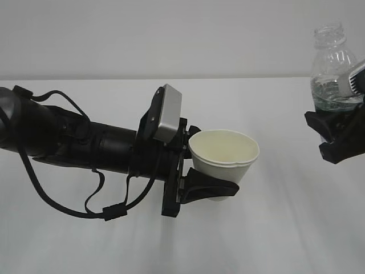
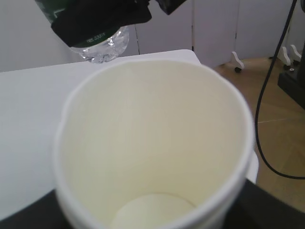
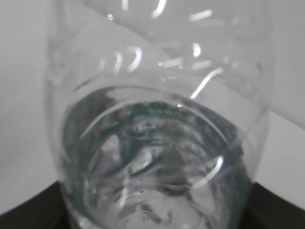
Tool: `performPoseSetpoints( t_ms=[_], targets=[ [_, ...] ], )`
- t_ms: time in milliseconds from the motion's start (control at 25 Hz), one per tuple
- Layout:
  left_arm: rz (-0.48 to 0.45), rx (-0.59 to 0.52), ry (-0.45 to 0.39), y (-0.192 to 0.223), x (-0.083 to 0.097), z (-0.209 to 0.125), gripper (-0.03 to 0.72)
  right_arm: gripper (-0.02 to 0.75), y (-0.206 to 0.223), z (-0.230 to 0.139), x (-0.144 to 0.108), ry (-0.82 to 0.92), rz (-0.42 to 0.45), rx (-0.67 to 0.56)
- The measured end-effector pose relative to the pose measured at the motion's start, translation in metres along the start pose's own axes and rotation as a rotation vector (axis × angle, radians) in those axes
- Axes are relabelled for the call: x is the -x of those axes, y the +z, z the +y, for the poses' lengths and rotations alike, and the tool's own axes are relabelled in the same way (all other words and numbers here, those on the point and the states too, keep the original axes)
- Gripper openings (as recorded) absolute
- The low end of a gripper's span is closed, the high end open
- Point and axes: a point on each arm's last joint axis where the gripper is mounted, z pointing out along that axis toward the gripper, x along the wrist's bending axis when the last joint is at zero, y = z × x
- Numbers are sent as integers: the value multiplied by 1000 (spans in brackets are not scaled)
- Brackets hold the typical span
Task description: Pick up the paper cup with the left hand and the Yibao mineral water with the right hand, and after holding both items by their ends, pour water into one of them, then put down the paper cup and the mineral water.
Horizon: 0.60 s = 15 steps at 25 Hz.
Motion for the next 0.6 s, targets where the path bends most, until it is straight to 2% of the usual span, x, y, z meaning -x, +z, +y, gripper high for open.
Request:
performPoseSetpoints(
  t_ms=[600],
  targets=[
    [3,-7,2,0,0,-1,437,467,0,0,0,-60,6,0]
  ],
)
